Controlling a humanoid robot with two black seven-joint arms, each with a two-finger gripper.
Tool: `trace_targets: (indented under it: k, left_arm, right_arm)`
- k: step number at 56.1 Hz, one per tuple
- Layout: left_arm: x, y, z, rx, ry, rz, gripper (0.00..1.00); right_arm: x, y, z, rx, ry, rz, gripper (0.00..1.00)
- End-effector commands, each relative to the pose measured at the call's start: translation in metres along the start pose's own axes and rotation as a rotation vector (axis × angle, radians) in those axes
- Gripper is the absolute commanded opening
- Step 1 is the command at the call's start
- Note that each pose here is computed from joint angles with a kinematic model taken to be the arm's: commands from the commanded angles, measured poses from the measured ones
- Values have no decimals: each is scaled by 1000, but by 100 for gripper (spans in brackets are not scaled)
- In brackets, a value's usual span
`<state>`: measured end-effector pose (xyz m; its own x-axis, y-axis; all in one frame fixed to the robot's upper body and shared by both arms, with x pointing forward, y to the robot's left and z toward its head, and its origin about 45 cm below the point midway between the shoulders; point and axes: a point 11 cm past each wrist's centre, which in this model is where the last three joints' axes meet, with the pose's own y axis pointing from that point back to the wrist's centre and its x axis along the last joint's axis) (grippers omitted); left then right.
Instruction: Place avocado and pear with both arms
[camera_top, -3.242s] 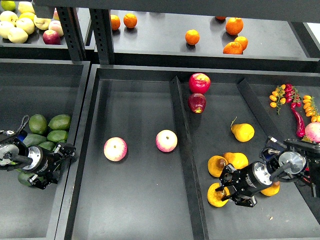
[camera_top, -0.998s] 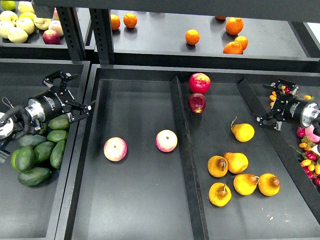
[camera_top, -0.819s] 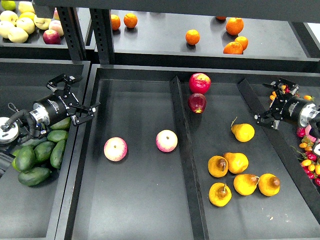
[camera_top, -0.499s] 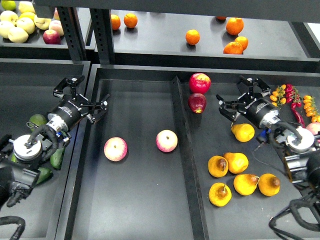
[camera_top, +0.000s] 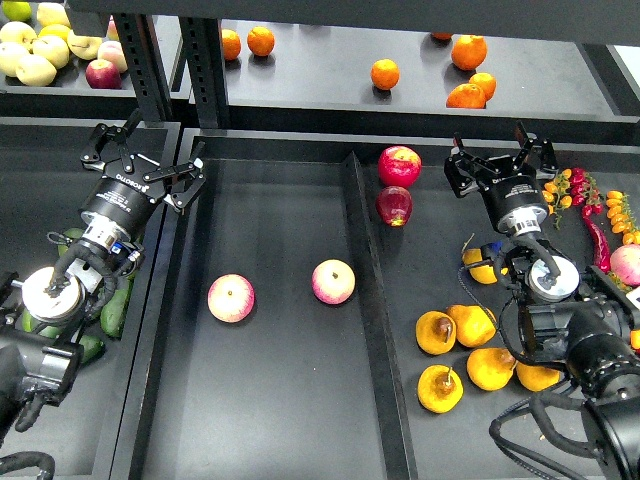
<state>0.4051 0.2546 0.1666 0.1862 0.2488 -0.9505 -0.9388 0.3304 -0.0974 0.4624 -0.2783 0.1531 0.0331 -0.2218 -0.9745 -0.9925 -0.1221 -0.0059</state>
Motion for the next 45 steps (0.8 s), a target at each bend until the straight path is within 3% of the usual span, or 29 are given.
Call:
trace_targets:
  k: [1,19,45]
  left_arm:
    - [-9,-1,-1,1,7,19,100]
    - [-8,20,-11,10,23,76,100]
    - [-4,59,-32,34,44,96,100]
  right_arm:
    - [-8,1,6,-17,-1,-42,100]
    - [-33,20,32,-129,125,-187,100]
    - [-10,82,54,-165,86,-137,100]
